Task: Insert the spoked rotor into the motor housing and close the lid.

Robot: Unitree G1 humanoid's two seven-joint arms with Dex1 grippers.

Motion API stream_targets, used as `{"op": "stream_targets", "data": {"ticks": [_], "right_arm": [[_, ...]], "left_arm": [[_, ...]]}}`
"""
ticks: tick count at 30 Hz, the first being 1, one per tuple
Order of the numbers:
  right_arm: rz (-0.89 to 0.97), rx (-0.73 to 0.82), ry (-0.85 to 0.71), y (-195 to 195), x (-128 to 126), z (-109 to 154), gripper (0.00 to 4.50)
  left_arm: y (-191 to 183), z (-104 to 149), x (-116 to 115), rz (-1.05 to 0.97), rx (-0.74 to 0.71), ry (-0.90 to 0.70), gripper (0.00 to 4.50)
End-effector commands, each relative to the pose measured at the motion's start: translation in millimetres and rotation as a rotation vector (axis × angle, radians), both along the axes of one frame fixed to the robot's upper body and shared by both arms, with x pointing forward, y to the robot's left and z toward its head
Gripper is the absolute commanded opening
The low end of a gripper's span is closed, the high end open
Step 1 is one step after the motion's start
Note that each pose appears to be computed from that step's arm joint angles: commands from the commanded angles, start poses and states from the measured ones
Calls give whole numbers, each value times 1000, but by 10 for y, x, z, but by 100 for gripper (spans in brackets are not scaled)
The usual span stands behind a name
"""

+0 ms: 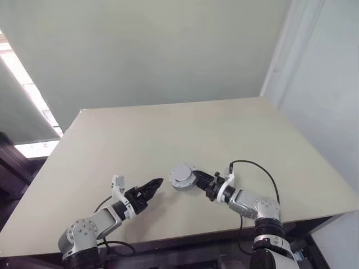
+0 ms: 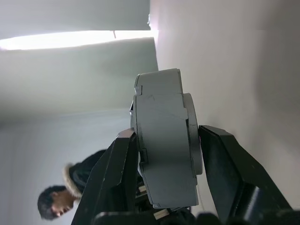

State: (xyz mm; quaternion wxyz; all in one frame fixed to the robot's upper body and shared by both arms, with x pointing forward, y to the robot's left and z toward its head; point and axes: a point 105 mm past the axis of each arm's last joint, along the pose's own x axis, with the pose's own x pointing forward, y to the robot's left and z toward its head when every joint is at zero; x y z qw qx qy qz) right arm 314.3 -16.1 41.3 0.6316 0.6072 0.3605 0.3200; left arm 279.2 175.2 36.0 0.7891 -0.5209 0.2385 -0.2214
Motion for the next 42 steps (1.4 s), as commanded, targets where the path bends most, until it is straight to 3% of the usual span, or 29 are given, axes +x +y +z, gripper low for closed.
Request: {"op": "stream_targets", "data": {"ticks": [1,9,21,24,27,29,42], "right_arm": [[102,197,-74,530,-153,430,177],[152,187,-79,613,-241,452,177],[166,187,-73,640,-281,456,177],[166,185,-74,635,-283,457,177],[163,185,-73,631,-282,457,175],[161,186,-73,630,-282,458,128],[158,190,-72,632,-277,465,124]], "left_arm": [[-71,112,51,25,-70,-33,450],[-242,123,107,41,-186,-24,450],[-473,68,158,-19,-234,9,450],[-478,52,159,-23,-235,16,394],[-462,46,167,-11,-245,17,295],[-466,38,151,-22,-249,20,231],[-469,-12,107,-17,-264,30,219]]}}
